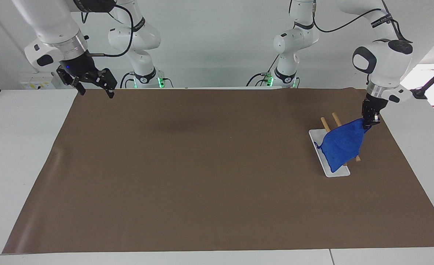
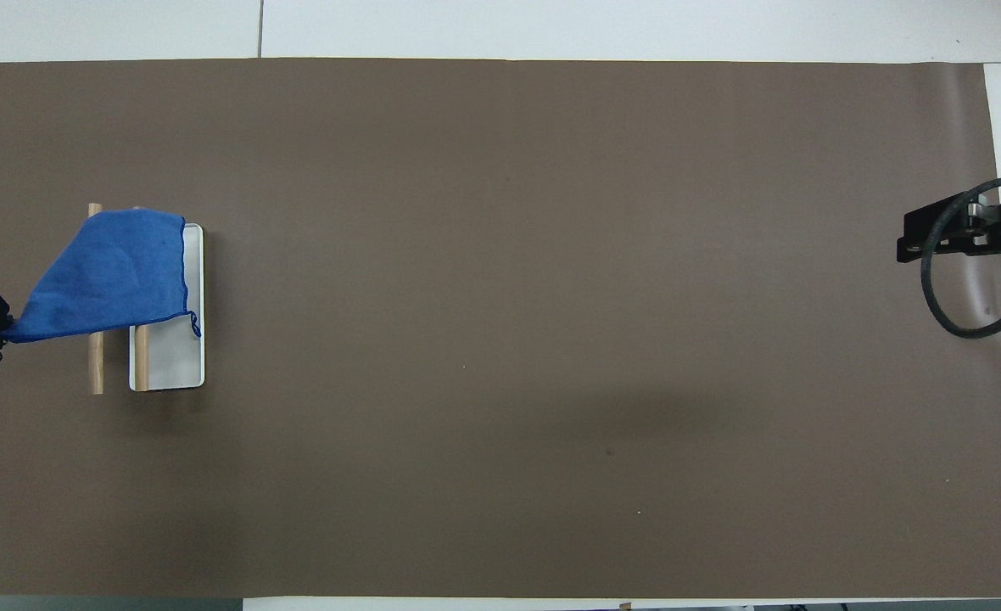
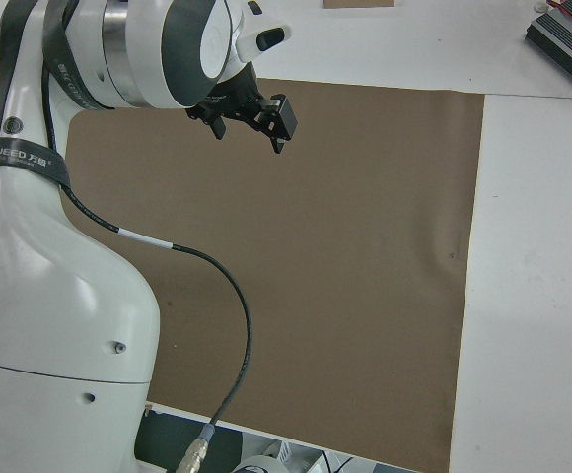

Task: Right arm passes towel to left arm to hang

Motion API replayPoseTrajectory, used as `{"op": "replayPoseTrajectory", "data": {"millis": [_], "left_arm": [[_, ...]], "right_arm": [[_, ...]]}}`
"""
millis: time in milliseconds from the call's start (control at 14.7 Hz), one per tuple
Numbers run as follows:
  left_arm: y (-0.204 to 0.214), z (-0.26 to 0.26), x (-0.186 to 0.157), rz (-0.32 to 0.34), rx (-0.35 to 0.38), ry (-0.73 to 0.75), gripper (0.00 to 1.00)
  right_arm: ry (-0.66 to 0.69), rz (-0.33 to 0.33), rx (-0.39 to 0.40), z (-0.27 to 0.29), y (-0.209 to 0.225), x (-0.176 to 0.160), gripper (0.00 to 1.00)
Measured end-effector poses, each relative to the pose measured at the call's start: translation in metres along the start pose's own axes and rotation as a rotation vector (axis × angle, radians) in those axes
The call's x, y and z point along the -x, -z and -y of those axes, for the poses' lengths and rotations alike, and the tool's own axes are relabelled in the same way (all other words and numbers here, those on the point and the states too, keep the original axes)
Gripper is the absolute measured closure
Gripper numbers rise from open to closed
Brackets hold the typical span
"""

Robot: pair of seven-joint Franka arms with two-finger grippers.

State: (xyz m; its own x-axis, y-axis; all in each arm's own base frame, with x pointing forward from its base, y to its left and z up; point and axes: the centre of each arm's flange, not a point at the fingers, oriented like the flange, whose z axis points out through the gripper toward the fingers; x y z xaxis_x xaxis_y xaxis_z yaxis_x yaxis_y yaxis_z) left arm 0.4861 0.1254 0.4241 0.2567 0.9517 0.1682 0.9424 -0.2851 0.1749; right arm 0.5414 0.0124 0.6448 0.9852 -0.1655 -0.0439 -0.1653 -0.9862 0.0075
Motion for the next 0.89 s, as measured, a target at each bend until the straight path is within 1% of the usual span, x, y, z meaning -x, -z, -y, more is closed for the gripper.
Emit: {"op": "replayPoseTrajectory", "data": {"millis": [68,136,205,273,477,614,886], "left_arm": [[0.002,-0.003,0.002,-0.002,0.005,-0.006,0.87],[0.005,-0.008,0.003,-0.004,0.012,-0.015,0.78],[0.01,-0.015,0.006,-0.006,0.021,-0.027,0.68],[0.018,-0.024,0.009,-0.005,0.026,-0.04,0.55],[0.049,-0.05,0.014,-0.007,0.04,-0.075,0.23],[0.066,-0.065,0.025,-0.003,0.043,-0.167,0.01],[0.087,-0.086,0.064,0.021,0.031,-0.558,0.0]], "right_arm": [[0.0,0.002,0.0,0.0,-0.001,0.0,0.0],[0.0,0.003,0.001,0.0,-0.001,0.0,0.0],[-0.001,0.003,0.001,0.0,-0.001,0.0,0.0],[-0.003,0.003,0.001,-0.001,-0.001,0.0,0.0],[-0.005,0.004,0.001,-0.002,-0.001,-0.001,0.0],[-0.005,0.004,0.001,-0.003,-0.001,-0.001,0.0],[-0.006,0.006,0.001,-0.003,-0.001,-0.001,0.0]]}}
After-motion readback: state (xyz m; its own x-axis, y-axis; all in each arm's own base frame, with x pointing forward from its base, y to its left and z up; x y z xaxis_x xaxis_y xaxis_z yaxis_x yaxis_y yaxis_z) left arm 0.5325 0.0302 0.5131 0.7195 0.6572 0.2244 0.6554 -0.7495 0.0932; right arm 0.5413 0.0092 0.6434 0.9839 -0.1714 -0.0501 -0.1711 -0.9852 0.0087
